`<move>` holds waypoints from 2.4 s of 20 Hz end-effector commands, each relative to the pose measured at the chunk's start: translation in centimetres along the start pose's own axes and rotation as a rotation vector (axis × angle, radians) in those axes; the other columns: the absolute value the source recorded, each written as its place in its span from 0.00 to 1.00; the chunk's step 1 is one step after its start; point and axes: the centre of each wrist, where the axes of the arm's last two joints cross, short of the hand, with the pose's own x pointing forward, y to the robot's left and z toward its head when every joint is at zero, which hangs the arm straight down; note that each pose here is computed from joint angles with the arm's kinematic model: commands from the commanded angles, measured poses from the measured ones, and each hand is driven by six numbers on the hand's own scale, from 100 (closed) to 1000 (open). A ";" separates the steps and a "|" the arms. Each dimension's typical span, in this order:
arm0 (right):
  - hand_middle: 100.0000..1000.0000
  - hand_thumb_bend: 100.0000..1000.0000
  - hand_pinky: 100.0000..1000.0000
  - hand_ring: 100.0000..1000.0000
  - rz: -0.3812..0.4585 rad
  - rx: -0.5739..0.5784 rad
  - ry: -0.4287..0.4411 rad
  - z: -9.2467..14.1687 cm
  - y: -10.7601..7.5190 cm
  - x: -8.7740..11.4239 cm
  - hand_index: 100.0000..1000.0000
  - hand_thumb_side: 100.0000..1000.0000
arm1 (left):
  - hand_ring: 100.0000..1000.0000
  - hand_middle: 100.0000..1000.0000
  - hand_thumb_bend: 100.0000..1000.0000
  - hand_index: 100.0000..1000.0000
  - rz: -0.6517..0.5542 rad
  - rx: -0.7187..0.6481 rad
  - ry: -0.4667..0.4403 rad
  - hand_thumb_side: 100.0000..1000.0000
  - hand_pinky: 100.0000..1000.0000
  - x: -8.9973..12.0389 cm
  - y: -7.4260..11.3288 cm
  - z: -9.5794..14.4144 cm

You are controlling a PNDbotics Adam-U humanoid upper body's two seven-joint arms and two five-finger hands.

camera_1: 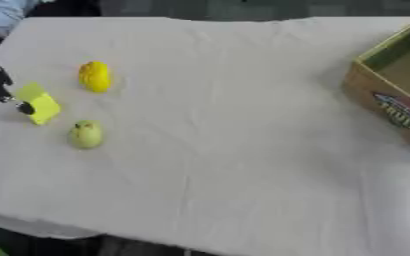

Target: Pick up the objects with one hand, pass them to the other hand, and then place them into the box on the other side of the table.

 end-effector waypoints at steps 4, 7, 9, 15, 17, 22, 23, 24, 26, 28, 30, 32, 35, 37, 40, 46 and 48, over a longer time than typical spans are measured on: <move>0.89 0.00 1.00 0.93 0.013 0.002 -0.010 -0.2 -0.1 0.4 1.00 0.48 | 0.80 0.80 0.86 0.75 0.041 -0.033 0.040 0.22 0.87 -0.2 0.9 -0.1; 0.89 0.00 1.00 0.93 0.012 0.005 -0.004 -0.1 0.0 0.4 1.00 0.49 | 0.80 0.80 0.86 0.75 0.037 -0.025 0.041 0.23 0.86 0.1 0.7 -0.4; 0.89 0.00 1.00 0.93 0.012 0.006 0.000 -0.1 0.1 0.4 1.00 0.49 | 0.80 0.80 0.85 0.75 0.035 -0.022 0.039 0.23 0.86 0.2 0.6 -0.6; 0.89 0.00 1.00 0.93 0.013 0.007 0.009 -0.1 0.2 0.4 1.00 0.49 | 0.79 0.80 0.85 0.74 0.034 -0.014 0.038 0.24 0.86 0.6 0.6 -0.7; 0.89 0.00 1.00 0.93 0.012 0.007 0.013 -0.1 0.3 0.4 1.00 0.49 | 0.79 0.79 0.82 0.73 0.034 -0.009 0.039 0.21 0.86 0.7 0.6 -0.7; 0.88 0.00 1.00 0.93 0.016 0.004 0.023 0.0 0.3 0.3 1.00 0.49 | 0.79 0.78 0.75 0.70 0.041 0.001 0.047 0.14 0.85 0.7 0.4 -0.9; 0.88 0.00 1.00 0.93 0.016 0.003 0.024 0.0 0.4 0.3 1.00 0.49 | 0.78 0.78 0.74 0.70 0.039 0.000 0.049 0.12 0.84 0.7 0.3 -0.9; 0.88 0.00 1.00 0.93 0.016 0.003 0.024 0.0 0.4 0.3 1.00 0.49 | 0.78 0.77 0.71 0.68 0.037 0.000 0.050 0.10 0.84 0.7 0.3 -0.9; 0.88 0.00 1.00 0.93 0.016 0.003 0.027 0.0 0.4 0.3 1.00 0.49 | 0.78 0.76 0.68 0.66 0.040 0.004 0.052 0.10 0.83 0.8 0.3 -1.0; 0.88 0.00 1.00 0.93 0.016 0.002 0.032 0.1 0.4 0.3 1.00 0.49 | 0.77 0.75 0.66 0.65 0.047 0.009 0.054 0.11 0.83 0.9 0.3 -1.0; 0.88 0.00 1.00 0.93 0.017 0.002 0.036 0.1 0.5 0.2 1.00 0.49 | 0.76 0.74 0.64 0.64 0.051 0.012 0.056 0.12 0.82 0.9 0.2 -1.0; 0.88 0.00 1.00 0.93 0.019 0.001 0.038 0.1 0.5 0.2 1.00 0.49 | 0.76 0.74 0.65 0.63 0.051 0.009 0.055 0.11 0.82 1.0 0.1 -1.1; 0.88 0.00 1.00 0.93 0.020 0.000 0.040 0.2 0.5 0.2 1.00 0.49 | 0.75 0.72 0.63 0.60 0.055 0.010 0.055 0.10 0.81 1.0 0.0 -1.1; 0.88 0.00 1.00 0.93 0.023 -0.001 0.045 0.2 0.6 0.2 1.00 0.49 | 0.74 0.71 0.62 0.59 0.059 0.011 0.056 0.11 0.81 1.1 -0.1 -1.2; 0.88 0.00 1.00 0.93 0.026 -0.002 0.049 0.2 0.6 0.1 1.00 0.50 | 0.73 0.69 0.60 0.57 0.063 0.012 0.060 0.08 0.80 1.1 -0.2 -1.3; 0.88 0.00 1.00 0.93 0.028 -0.003 0.052 0.3 0.6 0.1 1.00 0.49 | 0.70 0.64 0.53 0.52 0.067 0.013 0.061 0.00 0.78 1.0 -0.2 -1.3; 0.88 0.00 1.00 0.93 0.029 -0.002 0.051 0.3 0.6 0.1 1.00 0.49 | 0.69 0.63 0.51 0.51 0.071 0.021 0.057 0.00 0.78 0.9 -0.1 -1.1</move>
